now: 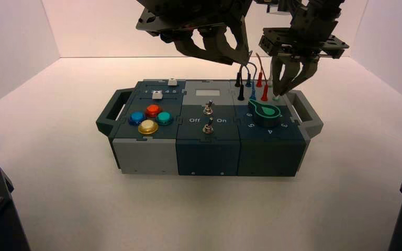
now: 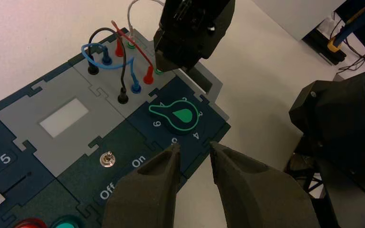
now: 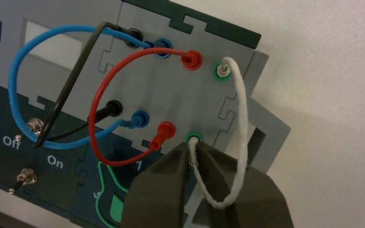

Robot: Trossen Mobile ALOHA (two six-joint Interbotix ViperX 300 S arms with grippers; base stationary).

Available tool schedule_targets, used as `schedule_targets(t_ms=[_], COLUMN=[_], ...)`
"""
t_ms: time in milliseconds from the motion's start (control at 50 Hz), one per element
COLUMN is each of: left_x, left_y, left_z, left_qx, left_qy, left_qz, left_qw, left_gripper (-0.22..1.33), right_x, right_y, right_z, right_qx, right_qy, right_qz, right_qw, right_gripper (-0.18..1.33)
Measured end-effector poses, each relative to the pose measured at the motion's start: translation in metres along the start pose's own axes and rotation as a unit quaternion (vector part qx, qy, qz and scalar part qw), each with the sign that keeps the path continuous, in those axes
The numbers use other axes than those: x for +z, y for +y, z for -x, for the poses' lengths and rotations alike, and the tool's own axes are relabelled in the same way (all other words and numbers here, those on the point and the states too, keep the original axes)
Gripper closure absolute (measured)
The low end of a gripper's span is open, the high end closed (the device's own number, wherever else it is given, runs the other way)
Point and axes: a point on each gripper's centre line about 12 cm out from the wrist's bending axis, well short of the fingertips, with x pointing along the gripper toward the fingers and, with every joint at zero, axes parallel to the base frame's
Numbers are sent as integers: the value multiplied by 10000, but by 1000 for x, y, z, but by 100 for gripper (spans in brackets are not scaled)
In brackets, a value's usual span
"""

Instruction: Pull the white wire.

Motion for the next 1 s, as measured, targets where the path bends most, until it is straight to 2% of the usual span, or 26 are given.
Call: schedule_targets(t_ms=[40,500,660,840,1000], left_x=[0,-1,-1,-1,-1], left_y=[0,0,0,1,1], left_z=[0,-2,-2,-2,-2], left_qx=[0,11,12,14,14], left_qy=[0,29,28,36,36], left_qz=[0,-7,-7,0,0], left_qw=[10000,10000,10000,10000,10000], left_gripper=[37,37,37,37,37], right_x=[0,1,2,9,8], right_y=[0,0,1,3,3], right_z=[0,1,9,28,33], right_qx=[-1,-31,-40,-25,-25], right_qy=[8,-27,-169,-601,-664], right_qz=[-9,53,114,162,163], right_qw=[10000,10000,9998,9981,9977], right_gripper=[114,114,114,115,115])
